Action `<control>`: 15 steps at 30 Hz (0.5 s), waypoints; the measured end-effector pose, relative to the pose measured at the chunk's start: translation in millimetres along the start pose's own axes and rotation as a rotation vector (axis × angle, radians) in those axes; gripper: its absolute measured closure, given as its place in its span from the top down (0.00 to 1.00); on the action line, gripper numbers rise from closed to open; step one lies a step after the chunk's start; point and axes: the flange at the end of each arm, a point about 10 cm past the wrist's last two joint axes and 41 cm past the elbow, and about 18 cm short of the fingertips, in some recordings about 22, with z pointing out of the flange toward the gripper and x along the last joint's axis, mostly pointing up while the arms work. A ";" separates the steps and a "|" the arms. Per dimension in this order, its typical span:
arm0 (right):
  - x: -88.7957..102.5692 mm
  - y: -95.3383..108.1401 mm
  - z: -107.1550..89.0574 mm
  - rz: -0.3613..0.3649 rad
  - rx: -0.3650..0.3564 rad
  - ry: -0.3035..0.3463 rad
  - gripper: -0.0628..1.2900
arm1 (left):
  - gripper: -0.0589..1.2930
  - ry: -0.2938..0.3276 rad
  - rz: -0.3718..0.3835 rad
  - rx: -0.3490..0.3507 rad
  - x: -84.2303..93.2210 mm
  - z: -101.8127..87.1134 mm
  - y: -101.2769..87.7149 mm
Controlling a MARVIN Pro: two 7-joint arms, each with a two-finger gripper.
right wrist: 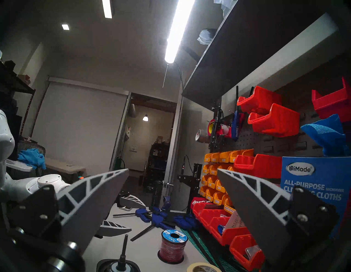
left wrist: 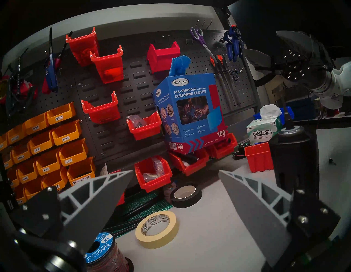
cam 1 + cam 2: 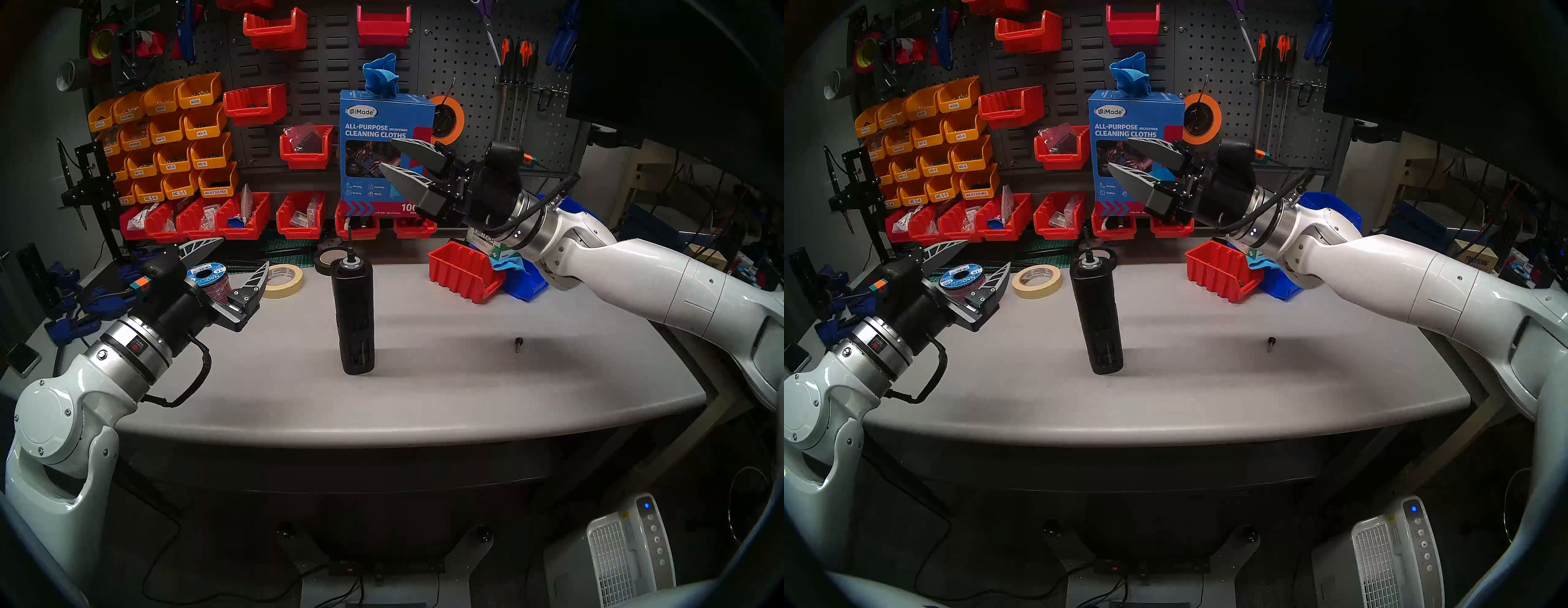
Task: Pick a screwdriver bit and insert it into the screwdriver
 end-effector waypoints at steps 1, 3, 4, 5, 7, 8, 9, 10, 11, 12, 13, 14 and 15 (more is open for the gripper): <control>0.4 -1.0 -2.4 -0.002 -0.010 0.003 0.94 | 0.94 0.001 0.005 0.001 -0.3 0.3 0.9; 0.9 -5.2 -8.4 -0.002 -0.039 0.009 0.94 | 0.94 0.003 0.021 0.003 -1.5 1.1 2.9; 0.9 -6.8 -10.4 -0.002 -0.049 0.011 0.94 | 0.94 0.003 0.026 0.003 -1.9 1.4 3.7; 0.9 -8.8 -12.9 -0.002 -0.061 0.013 0.94 | 0.94 0.003 0.032 0.002 -2.5 1.8 4.7; 0.7 -12.2 -18.1 -0.001 -0.087 0.016 0.94 | 0.94 0.004 0.042 0.001 -3.6 2.6 6.9; 0.5 -13.8 -21.3 -0.001 -0.102 0.017 0.94 | 0.94 0.004 0.048 0.000 -4.1 2.9 7.8; 0.1 -15.9 -25.3 -0.001 -0.120 0.017 0.94 | 0.94 0.005 0.054 0.000 -4.7 3.3 8.9; -0.3 -17.8 -28.9 -0.003 -0.134 0.016 0.94 | 0.94 0.006 0.061 0.000 -5.1 3.6 9.7; -0.9 -19.6 -32.3 -0.005 -0.147 0.014 0.94 | 0.94 0.007 0.068 0.000 -5.4 3.8 10.4; -1.2 -20.6 -34.2 -0.007 -0.155 0.012 0.94 | 0.94 0.008 0.072 0.000 -5.5 4.0 10.9; -1.9 -22.5 -38.1 -0.010 -0.169 0.009 0.94 | 0.94 0.009 0.079 0.000 -5.7 4.2 11.6; -2.3 -24.0 -40.5 -0.012 -0.179 0.006 0.94 | 0.94 0.010 0.085 0.001 -5.8 4.3 12.0; -2.8 -26.5 -44.1 -0.015 -0.192 0.001 0.94 | 0.94 0.011 0.095 0.002 -5.9 4.5 12.4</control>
